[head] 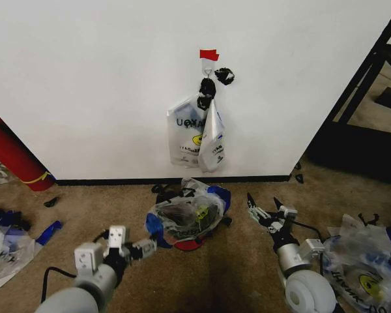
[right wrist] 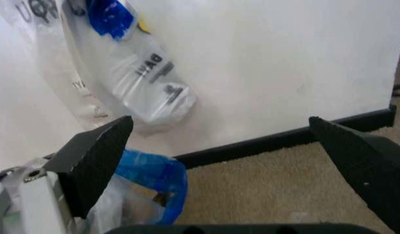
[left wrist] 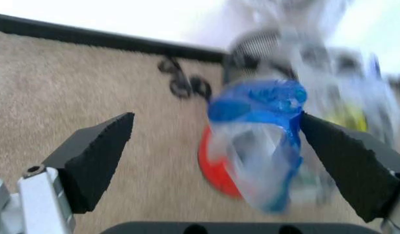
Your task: Pick up the garbage bag from the wall and place it over the trash bin.
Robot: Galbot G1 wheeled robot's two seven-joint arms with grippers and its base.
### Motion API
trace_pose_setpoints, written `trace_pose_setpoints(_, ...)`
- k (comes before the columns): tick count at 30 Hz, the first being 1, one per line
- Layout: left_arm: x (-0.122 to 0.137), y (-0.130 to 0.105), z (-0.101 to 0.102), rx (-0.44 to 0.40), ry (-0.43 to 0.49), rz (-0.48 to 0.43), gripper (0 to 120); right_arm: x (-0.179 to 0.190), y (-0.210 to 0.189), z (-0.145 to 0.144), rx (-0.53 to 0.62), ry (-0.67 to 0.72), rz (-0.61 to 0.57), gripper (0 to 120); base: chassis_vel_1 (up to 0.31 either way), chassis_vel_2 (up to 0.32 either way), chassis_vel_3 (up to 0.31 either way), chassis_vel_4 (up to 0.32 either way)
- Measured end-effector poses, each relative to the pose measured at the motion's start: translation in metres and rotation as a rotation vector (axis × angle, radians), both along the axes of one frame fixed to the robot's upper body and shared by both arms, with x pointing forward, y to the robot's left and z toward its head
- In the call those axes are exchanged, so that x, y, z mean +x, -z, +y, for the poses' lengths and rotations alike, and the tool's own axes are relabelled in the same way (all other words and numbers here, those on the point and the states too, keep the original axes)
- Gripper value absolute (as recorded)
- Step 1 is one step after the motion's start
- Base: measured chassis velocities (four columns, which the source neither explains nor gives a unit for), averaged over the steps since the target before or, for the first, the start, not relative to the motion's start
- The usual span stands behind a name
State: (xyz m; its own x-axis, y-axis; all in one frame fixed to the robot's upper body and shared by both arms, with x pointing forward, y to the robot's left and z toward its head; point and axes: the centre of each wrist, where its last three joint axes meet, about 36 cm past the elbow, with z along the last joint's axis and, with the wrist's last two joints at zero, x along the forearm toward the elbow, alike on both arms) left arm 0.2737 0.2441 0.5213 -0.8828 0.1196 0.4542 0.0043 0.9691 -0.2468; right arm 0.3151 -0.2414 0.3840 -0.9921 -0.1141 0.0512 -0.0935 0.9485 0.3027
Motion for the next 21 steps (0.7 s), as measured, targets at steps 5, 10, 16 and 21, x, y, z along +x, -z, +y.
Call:
trace_pose_setpoints(5, 0.031, -0.01, 0.02, -0.056, -0.148, -0.046, 100, 0.001, 0.001, 0.001, -0.001, -0.005, 0.001, 100, 0.0, 0.0, 0.0, 0.0)
trace_pose_setpoints(10, 0.041, -0.013, 0.033, -0.039, -0.195, -0.043, 100, 0.003, 0.001, 0.002, -0.005, -0.016, 0.002, 100, 0.0, 0.0, 0.0, 0.0)
trace_pose_setpoints(16, 0.04, -0.005, 0.039, 0.047, -0.211, -0.048, 100, 0.006, 0.0, 0.009, -0.001, -0.03, 0.001, 100, 0.0, 0.0, 0.0, 0.0)
trace_pose_setpoints(21, 0.035, 0.001, 0.041, 0.095, -0.215, -0.091, 100, 0.007, 0.0, 0.016, 0.0, -0.043, -0.002, 100, 0.0, 0.0, 0.0, 0.0)
